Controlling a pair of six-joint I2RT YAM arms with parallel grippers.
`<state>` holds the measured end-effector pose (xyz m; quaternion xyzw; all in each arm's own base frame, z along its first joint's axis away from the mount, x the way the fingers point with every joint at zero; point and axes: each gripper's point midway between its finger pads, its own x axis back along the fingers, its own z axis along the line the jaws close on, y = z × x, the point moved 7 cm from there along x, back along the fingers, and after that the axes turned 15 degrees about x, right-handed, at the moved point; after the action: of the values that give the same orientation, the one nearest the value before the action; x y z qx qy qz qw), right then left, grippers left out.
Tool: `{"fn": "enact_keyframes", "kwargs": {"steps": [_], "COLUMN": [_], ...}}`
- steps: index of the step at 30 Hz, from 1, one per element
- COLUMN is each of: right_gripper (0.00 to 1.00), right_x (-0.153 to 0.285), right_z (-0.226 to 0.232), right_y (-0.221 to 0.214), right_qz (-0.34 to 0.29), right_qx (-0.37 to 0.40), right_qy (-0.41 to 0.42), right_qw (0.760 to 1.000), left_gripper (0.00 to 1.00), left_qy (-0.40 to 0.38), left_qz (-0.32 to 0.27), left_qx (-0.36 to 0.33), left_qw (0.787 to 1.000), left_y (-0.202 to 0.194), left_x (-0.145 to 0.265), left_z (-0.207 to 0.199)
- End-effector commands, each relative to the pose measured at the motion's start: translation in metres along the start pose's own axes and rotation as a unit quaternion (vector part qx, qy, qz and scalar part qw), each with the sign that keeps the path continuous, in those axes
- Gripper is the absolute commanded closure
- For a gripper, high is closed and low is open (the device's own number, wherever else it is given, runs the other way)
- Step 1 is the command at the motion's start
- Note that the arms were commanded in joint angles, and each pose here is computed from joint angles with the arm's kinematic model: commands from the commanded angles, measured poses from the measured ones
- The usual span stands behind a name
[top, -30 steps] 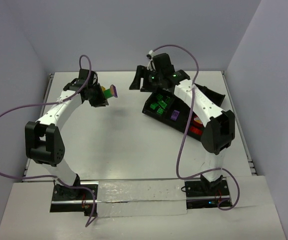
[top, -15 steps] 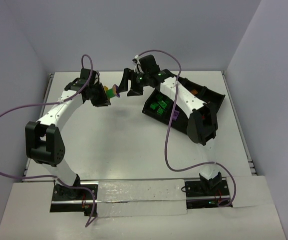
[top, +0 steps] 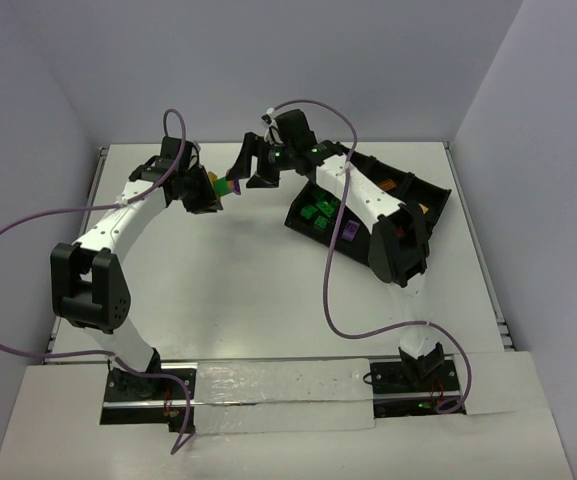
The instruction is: Sort the legos into containers by color
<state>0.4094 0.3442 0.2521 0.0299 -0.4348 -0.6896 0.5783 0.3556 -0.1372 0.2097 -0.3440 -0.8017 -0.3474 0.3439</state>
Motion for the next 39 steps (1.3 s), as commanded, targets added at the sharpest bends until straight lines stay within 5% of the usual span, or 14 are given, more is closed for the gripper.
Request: {"fn": "enact_keyframes", "kwargs": {"steps": [1, 8, 21, 30, 39], "right_gripper": [0.22, 0.25, 0.56, 0.99, 1.0], "right_x": [-0.007, -0.012, -0.013, -0.006, 0.011], "right_z": [-0.001, -0.004, 0.007, 0.004, 0.0], "right_y": [0.013, 0.017, 0.02, 0.01, 0.0], "right_qz": [-0.025, -0.042, -0.049, -0.045, -0.055], "right_qx": [0.007, 0.009, 0.008, 0.01, -0.006], "right_qy": [0.01, 0.014, 0.059, 0.048, 0.062], "right_qw": [1.0, 0.999, 0.997, 0.998, 0.997], "left_gripper": [1.0, 1.0, 1.0, 1.0, 1.0], "left_qy": [-0.05, -0.055, -0.058, -0.053, -0.046], "left_qz": [-0.026, -0.026, -0.013, -0.012, -0.013], "left_qx": [-0.011, -0.01, -0.01, -0.009, -0.01], "left_qw": [0.998, 0.998, 0.998, 0.999, 0.999], "left_y": [0.01, 0.008, 0.008, 0.008, 0.01], "left_x": [0.025, 0.026, 0.021, 0.018, 0.013], "left_z": [-0.025, -0.024, -0.026, -0.025, -0.024]}}
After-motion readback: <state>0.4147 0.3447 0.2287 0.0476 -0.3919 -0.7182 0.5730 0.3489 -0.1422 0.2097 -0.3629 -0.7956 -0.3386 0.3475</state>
